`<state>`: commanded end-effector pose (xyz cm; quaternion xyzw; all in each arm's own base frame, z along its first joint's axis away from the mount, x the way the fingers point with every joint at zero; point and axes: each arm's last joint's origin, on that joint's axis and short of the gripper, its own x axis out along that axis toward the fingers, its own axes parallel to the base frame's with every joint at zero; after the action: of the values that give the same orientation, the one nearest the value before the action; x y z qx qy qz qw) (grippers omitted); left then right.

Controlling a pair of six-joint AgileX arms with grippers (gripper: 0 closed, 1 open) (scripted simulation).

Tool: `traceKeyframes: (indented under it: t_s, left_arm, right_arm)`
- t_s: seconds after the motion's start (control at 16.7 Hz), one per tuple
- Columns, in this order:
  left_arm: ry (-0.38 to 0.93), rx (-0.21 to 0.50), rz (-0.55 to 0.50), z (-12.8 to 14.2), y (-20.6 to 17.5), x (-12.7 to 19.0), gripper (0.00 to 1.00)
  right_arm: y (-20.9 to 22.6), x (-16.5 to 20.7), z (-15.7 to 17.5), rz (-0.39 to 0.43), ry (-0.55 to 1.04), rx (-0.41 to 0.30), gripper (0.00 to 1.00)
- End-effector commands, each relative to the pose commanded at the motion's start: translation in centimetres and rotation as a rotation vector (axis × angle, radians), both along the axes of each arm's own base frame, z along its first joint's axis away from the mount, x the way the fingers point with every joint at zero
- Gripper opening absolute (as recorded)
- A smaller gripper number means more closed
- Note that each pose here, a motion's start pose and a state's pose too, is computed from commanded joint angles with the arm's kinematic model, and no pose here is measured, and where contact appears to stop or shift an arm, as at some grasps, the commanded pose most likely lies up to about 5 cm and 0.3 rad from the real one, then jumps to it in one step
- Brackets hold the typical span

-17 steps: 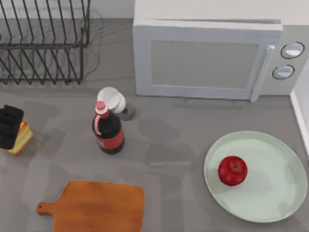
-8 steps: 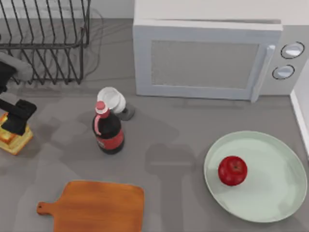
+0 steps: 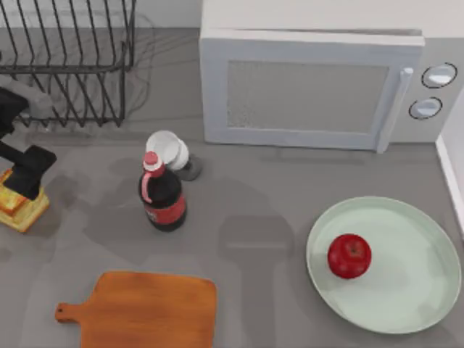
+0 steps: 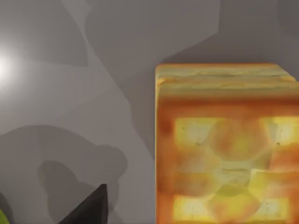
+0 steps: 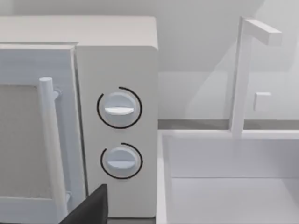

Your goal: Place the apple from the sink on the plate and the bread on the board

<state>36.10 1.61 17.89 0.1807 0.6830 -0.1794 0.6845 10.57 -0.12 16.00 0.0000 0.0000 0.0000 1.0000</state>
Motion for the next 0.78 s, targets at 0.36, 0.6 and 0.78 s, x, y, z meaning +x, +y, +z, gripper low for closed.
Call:
traceKeyframes:
  t_s: [0.36,0.6,0.78]
  left_arm:
    - [-0.006,0.0,0.005,-4.3,0.1,0.2,1.0]
    - [0.003,0.0,0.004,-7.0,0.2,0.0,1.0]
    - [0.003,0.0,0.004,-7.0,0.2,0.0,1.0]
  right_arm:
    - [0.0,0.0,0.0,0.0,0.0,0.0,1.0]
    - [0.0,0.0,0.0,0.0,0.0,0.0,1.0]
    - [0.0,0.0,0.0,0.0,0.0,0.0,1.0]
